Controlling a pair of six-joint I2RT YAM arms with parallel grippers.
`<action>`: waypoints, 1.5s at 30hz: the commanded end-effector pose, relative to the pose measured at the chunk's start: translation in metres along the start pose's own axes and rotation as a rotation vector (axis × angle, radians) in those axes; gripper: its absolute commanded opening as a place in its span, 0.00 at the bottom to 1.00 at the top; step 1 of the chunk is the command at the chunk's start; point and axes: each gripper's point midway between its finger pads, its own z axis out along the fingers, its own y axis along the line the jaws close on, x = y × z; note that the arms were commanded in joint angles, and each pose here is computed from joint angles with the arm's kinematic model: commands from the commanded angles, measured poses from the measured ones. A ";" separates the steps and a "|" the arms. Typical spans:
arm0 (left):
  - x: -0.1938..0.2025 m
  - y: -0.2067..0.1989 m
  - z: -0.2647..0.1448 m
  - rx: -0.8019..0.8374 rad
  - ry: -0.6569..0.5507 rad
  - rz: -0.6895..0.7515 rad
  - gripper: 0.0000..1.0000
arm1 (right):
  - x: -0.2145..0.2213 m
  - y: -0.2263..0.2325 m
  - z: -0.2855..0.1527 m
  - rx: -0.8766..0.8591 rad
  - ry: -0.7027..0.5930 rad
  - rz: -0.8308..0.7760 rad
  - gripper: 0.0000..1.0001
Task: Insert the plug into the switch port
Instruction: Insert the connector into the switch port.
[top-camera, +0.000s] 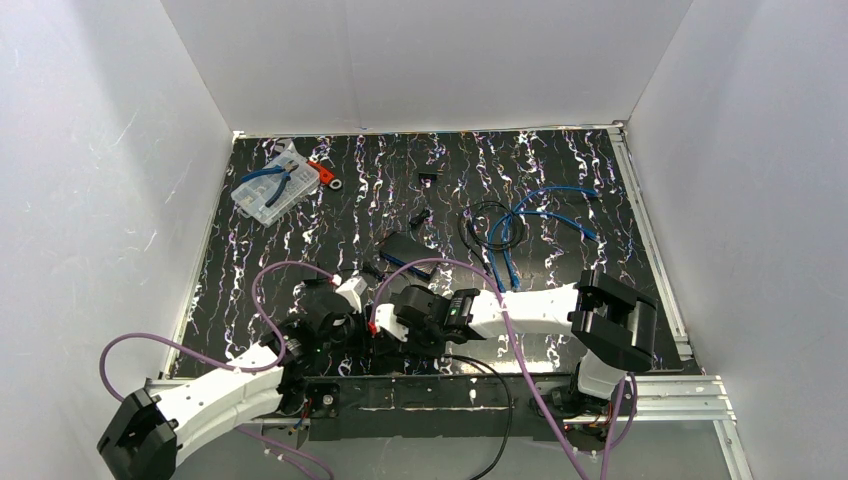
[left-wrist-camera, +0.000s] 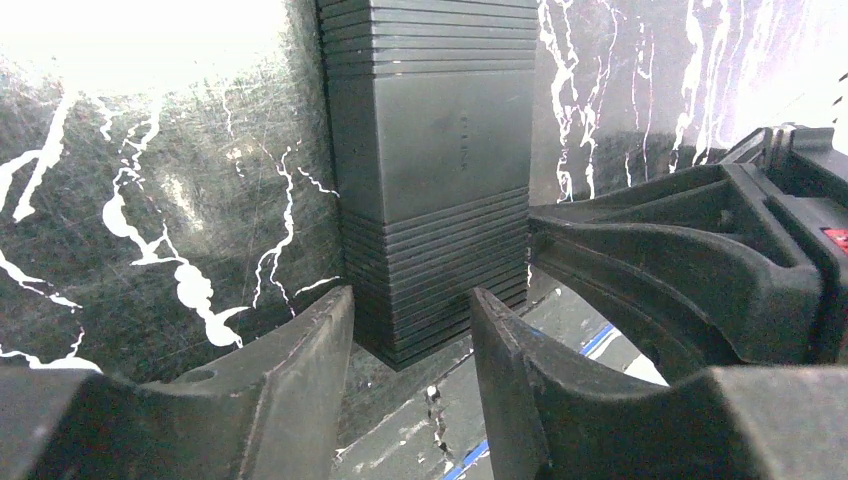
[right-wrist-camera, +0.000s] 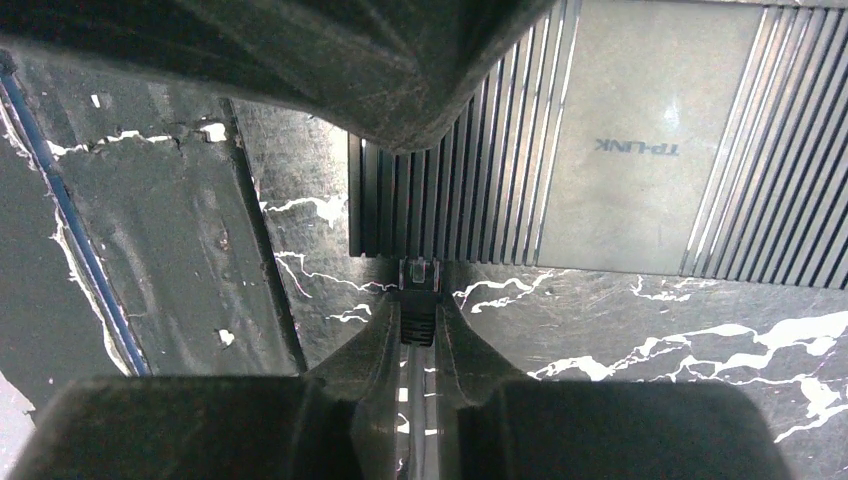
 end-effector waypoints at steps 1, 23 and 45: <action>0.022 0.010 0.001 -0.027 0.103 0.015 0.43 | -0.043 0.005 -0.004 -0.035 -0.147 -0.067 0.01; 0.028 -0.002 0.004 0.047 0.146 0.017 0.32 | -0.103 -0.003 -0.028 -0.086 -0.327 0.017 0.01; 0.030 -0.019 0.010 0.151 0.166 0.000 0.28 | -0.173 -0.024 -0.066 -0.034 -0.576 -0.019 0.01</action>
